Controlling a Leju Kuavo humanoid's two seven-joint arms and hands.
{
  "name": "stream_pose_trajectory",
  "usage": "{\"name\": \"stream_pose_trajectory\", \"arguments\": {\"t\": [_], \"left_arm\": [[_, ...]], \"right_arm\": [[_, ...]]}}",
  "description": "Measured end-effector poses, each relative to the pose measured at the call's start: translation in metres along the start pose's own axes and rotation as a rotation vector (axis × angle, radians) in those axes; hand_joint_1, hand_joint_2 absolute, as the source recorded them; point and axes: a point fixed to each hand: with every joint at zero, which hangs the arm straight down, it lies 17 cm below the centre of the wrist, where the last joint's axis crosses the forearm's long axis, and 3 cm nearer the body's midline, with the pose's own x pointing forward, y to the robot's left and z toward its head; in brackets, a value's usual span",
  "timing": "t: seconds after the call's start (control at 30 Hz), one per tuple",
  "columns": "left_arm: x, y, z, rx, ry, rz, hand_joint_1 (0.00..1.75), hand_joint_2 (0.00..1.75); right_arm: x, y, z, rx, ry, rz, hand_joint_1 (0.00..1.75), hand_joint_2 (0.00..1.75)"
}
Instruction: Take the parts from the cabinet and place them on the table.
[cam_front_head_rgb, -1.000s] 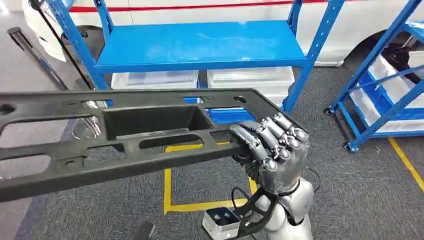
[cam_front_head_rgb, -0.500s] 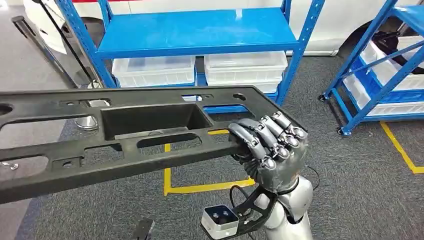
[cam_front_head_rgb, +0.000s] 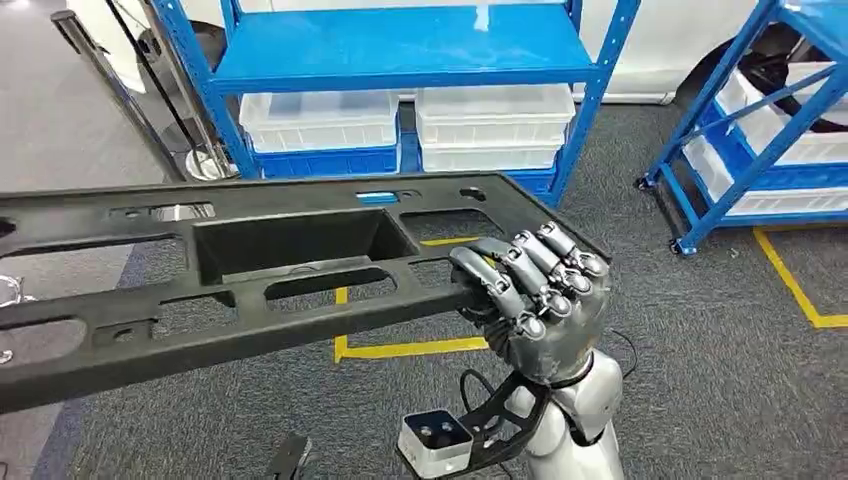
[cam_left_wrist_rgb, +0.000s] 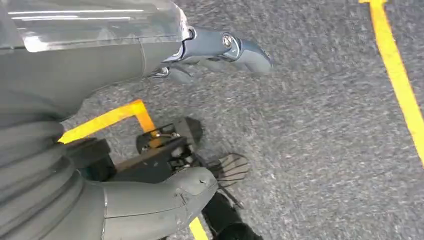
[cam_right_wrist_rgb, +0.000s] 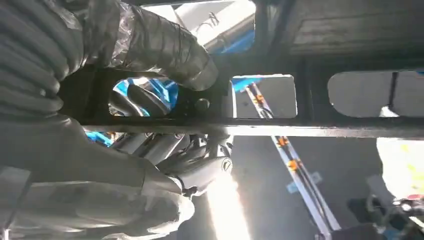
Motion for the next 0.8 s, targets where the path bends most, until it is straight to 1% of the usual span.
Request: {"name": "stream_pose_trajectory", "arguments": {"t": [0.8], "left_arm": [[0.0008,-0.004,0.0006,-0.003,-0.004,0.006,0.0,1.75]], "right_arm": [[0.0028,0.0042,-0.0008,0.004,-0.005,-0.01,1.75,1.75]]}}
